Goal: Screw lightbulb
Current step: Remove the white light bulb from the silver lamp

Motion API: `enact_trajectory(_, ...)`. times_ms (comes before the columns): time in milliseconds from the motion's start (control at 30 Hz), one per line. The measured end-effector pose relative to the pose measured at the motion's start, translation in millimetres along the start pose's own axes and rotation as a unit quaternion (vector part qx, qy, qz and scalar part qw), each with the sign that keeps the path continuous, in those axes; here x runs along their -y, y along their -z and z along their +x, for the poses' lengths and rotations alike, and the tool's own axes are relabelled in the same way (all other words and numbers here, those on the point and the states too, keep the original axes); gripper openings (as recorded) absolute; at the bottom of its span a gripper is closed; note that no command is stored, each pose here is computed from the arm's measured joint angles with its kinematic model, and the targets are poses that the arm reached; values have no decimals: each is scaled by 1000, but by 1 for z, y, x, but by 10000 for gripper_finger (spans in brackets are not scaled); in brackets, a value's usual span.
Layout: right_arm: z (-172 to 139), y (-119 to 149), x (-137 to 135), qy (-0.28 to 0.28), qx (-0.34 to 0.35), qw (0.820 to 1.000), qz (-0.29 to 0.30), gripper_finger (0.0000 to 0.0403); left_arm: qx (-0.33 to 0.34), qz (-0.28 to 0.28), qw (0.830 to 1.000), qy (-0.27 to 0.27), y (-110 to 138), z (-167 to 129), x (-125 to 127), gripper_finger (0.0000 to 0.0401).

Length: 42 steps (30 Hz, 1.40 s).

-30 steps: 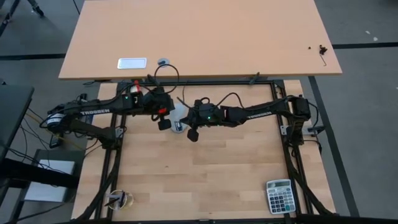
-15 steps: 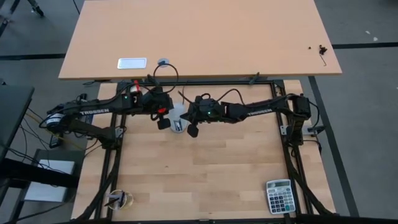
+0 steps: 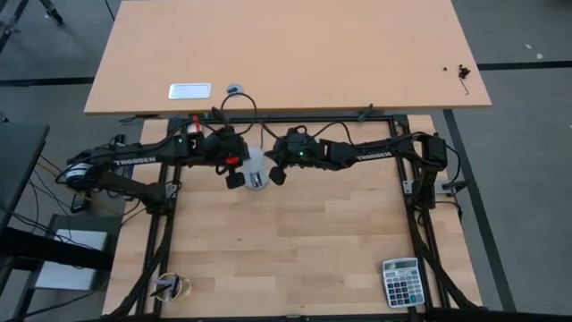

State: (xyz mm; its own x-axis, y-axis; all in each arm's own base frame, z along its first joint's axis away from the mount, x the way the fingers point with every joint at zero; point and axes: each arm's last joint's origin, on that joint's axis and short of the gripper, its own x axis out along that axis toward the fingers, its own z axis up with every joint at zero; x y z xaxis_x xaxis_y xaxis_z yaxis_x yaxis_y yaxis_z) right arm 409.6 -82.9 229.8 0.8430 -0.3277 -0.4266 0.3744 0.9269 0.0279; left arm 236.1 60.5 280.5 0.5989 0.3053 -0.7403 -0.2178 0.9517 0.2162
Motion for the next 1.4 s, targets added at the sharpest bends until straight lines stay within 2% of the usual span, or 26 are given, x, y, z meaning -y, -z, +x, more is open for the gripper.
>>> enact_trajectory(100,0,5,10,35,-28,999,-5,9,2,2,1000,11,0,0,2,0)
enact_trajectory(233,-13,-6,14,37,-21,999,-2,9,-1,1,1000,4,0,0,1,0)
enact_trajectory(467,-25,-14,-19,-67,4,998,-16,9,-2,1,1000,-2,0,1,0,0)
enact_trajectory(567,-23,-9,-29,-79,-1,997,-22,9,-1,1,1000,-2,0,1,0,0)
enact_trajectory(1067,-4,3,-30,-68,0,998,-16,9,4,1,1000,-6,0,1,0,0)
enact_trajectory(1400,-1,3,-15,-30,-7,999,-7,9,3,-2,1000,-6,-1,1,0,0)
